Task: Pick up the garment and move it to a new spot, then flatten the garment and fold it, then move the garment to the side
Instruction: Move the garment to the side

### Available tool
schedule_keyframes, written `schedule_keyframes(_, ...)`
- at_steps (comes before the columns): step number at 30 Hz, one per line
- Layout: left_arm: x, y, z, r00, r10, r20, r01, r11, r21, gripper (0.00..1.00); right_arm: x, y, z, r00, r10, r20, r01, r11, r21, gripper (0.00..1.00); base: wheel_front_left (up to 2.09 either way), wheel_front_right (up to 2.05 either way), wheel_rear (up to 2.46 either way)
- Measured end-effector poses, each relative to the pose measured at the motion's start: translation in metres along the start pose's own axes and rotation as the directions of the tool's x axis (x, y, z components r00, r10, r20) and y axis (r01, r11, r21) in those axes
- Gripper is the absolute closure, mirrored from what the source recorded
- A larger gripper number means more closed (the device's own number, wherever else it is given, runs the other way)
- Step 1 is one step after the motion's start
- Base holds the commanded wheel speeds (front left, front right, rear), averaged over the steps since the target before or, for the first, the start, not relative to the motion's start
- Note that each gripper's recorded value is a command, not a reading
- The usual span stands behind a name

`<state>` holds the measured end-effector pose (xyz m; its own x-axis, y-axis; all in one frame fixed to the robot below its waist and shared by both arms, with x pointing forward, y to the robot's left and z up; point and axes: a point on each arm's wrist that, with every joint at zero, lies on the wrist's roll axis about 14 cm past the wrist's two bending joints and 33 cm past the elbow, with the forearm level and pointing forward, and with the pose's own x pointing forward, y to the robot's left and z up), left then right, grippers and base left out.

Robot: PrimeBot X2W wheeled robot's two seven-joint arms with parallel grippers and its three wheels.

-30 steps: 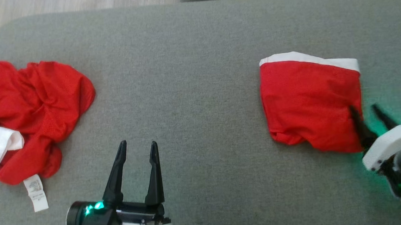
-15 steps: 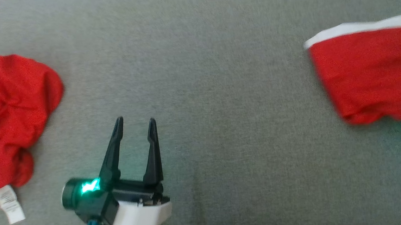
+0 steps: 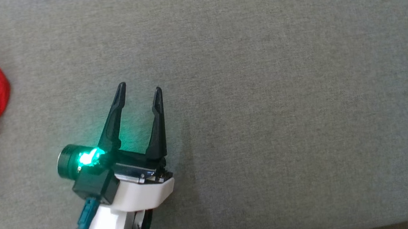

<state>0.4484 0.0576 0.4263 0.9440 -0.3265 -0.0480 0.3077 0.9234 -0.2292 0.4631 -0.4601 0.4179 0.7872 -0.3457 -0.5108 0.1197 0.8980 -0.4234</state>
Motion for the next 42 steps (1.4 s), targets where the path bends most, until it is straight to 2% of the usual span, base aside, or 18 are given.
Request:
schedule_keyframes(4, 0.003, -0.002, 0.002, 1.000, -0.009, 0.006, 0.009, 1.000, 0.005, 0.00, -0.002, 0.001, 0.006, 0.999, -0.022, 0.049, 0.022, 1.000, -0.017, 0.00, 0.00, 0.00, 0.00)
schedule_keyframes(8, -0.004, -0.001, 0.014, 1.000, 0.011, 0.024, -0.011, 1.000, -0.003, 0.00, -0.009, 0.044, 0.015, 0.991, 0.043, 0.128, -0.051, 0.997, 0.058, 0.00, 0.00, 0.00, 0.00)
schedule_keyframes(11, -0.018, 0.001, 0.019, 0.999, 0.043, 0.022, -0.042, 0.999, -0.008, 0.00, -0.024, 0.087, 0.026, 0.970, 0.120, 0.212, -0.144, 0.985, 0.099, 0.00, 0.00, 0.00, 0.00)
schedule_keyframes(18, -0.063, 0.012, 0.034, 0.989, 0.146, 0.031, -0.145, 0.989, -0.023, 0.00, -0.084, 0.180, 0.042, 0.885, 0.268, 0.380, -0.358, 0.915, 0.189, 0.00, 0.00, 0.00, 0.00)
schedule_keyframes(20, -0.083, 0.012, 0.041, 0.984, 0.174, 0.046, -0.174, 0.985, 0.000, 0.00, -0.116, 0.213, 0.038, 0.844, 0.336, 0.419, -0.436, 0.884, 0.168, 0.00, 0.00, 0.00, 0.00)
schedule_keyframes(23, -0.106, 0.020, 0.047, 0.970, 0.234, 0.064, -0.236, 0.972, 0.021, 0.00, -0.146, 0.236, 0.035, 0.804, 0.389, 0.450, -0.498, 0.854, 0.151, 0.00, 0.00, 0.00, 0.00)
schedule_keyframes(27, -0.130, 0.019, 0.055, 0.962, 0.257, 0.095, -0.262, 0.964, 0.052, 0.00, -0.182, 0.242, 0.056, 0.742, 0.381, 0.552, -0.536, 0.831, 0.149, 0.00, 0.00, 0.00, 0.00)
schedule_keyframes(28, -0.130, 0.019, 0.055, 0.962, 0.257, 0.095, -0.262, 0.964, 0.052, 0.00, -0.182, 0.242, 0.056, 0.742, 0.381, 0.552, -0.536, 0.831, 0.149, 0.00, 0.00, 0.00, 0.00)
schedule_keyframes(30, -0.139, 0.021, 0.060, 0.956, 0.268, 0.117, -0.276, 0.960, 0.058, 0.00, -0.202, 0.239, 0.072, 0.702, 0.357, 0.616, -0.544, 0.827, 0.141, 0.00, 0.00, 0.00, 0.00)
schedule_keyframes(32, -0.146, 0.022, 0.066, 0.950, 0.278, 0.139, -0.288, 0.956, 0.059, 0.00, -0.216, 0.234, 0.077, 0.685, 0.327, 0.651, -0.536, 0.832, 0.146, 0.00, 0.00, 0.00, 0.00)
schedule_keyframes(42, -0.171, 0.030, 0.068, 0.935, 0.317, 0.160, -0.329, 0.943, 0.056, 0.00, -0.248, 0.232, 0.042, 0.714, 0.291, 0.637, -0.511, 0.838, 0.191, 0.00, 0.00, 0.00, 0.00)
